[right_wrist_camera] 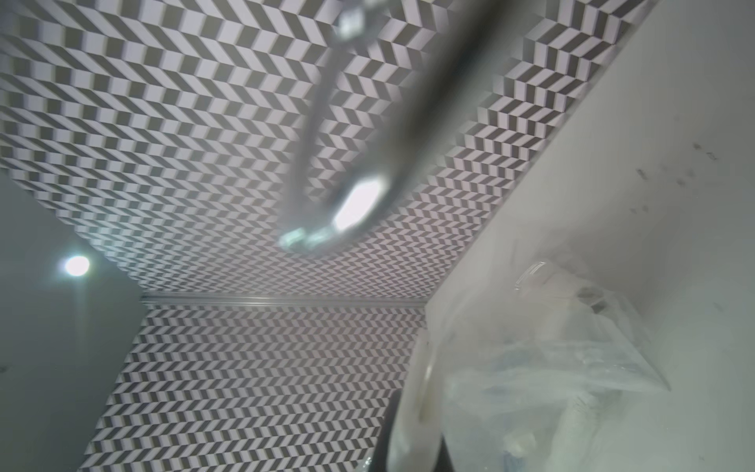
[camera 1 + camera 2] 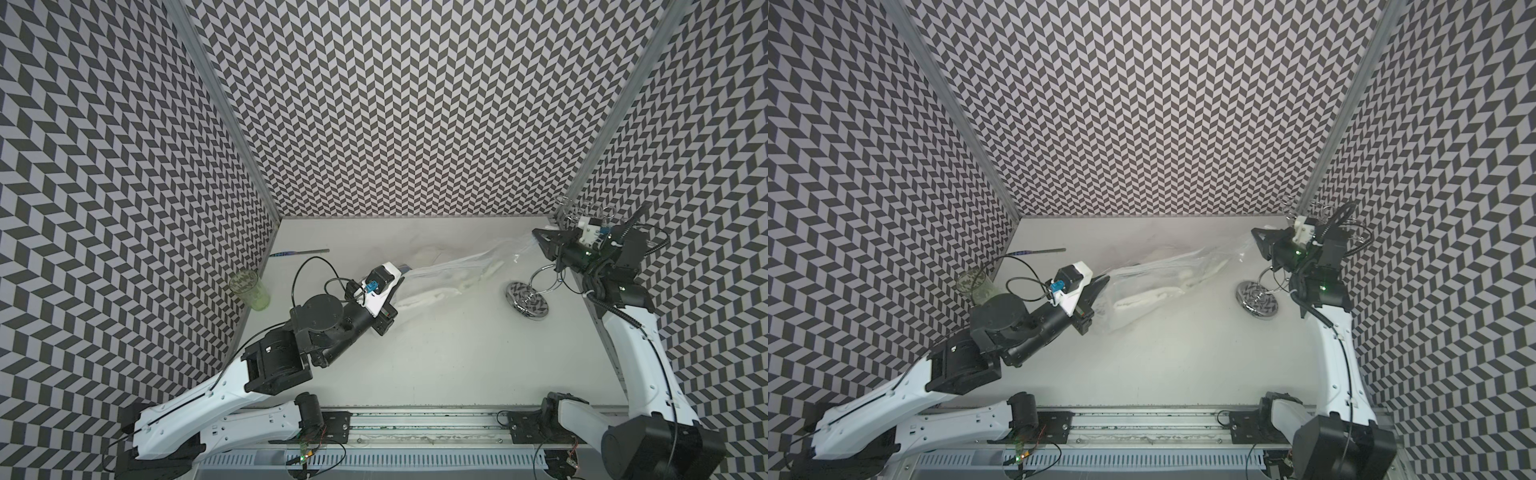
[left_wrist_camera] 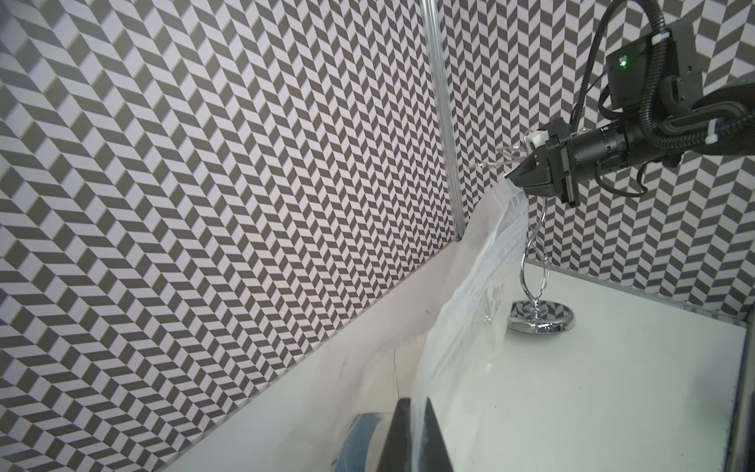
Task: Place the folded towel into the vacuum bag
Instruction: Adjust the vacuum bag at the center of the board.
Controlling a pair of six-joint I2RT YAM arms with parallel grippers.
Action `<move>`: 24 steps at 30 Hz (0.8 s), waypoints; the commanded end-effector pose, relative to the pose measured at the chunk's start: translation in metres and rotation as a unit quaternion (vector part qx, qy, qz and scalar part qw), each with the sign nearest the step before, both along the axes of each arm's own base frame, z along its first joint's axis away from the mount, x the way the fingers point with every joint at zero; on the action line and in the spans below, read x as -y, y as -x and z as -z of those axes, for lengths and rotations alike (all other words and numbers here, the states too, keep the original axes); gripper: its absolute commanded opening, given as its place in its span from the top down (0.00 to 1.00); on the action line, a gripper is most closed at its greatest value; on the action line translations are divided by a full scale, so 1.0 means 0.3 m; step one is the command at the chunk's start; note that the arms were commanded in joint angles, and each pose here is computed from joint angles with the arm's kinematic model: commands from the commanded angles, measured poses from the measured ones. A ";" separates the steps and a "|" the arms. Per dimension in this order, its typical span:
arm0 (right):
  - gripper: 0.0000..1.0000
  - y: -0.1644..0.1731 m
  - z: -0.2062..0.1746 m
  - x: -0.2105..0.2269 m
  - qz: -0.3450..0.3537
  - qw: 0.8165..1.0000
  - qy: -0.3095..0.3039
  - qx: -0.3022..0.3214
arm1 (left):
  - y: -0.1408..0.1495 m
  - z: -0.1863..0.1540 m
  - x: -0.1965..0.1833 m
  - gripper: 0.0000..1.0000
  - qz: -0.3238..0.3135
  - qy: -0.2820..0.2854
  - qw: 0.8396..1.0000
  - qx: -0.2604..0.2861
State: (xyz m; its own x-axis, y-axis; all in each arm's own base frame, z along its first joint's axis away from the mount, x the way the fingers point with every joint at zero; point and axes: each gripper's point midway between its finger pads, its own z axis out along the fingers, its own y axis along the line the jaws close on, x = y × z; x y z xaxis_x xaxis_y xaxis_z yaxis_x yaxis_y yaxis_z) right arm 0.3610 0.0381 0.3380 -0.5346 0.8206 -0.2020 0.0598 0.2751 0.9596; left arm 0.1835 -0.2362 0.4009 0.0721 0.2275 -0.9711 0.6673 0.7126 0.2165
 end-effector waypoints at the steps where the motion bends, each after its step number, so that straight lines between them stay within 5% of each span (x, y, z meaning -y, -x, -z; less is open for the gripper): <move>1: 1.00 0.023 0.000 -0.020 -0.009 1.000 0.010 0.020 | 0.001 0.005 -0.002 1.00 0.002 0.024 1.000 -0.014; 14: 1.00 0.040 0.151 -0.154 -0.044 0.998 0.029 -0.017 | -0.033 0.076 -0.062 1.00 -0.040 0.018 0.998 -0.046; 24: 1.00 0.176 0.297 -0.223 -0.045 0.996 0.046 -0.059 | -0.076 0.277 -0.140 1.00 -0.103 0.010 0.986 -0.127</move>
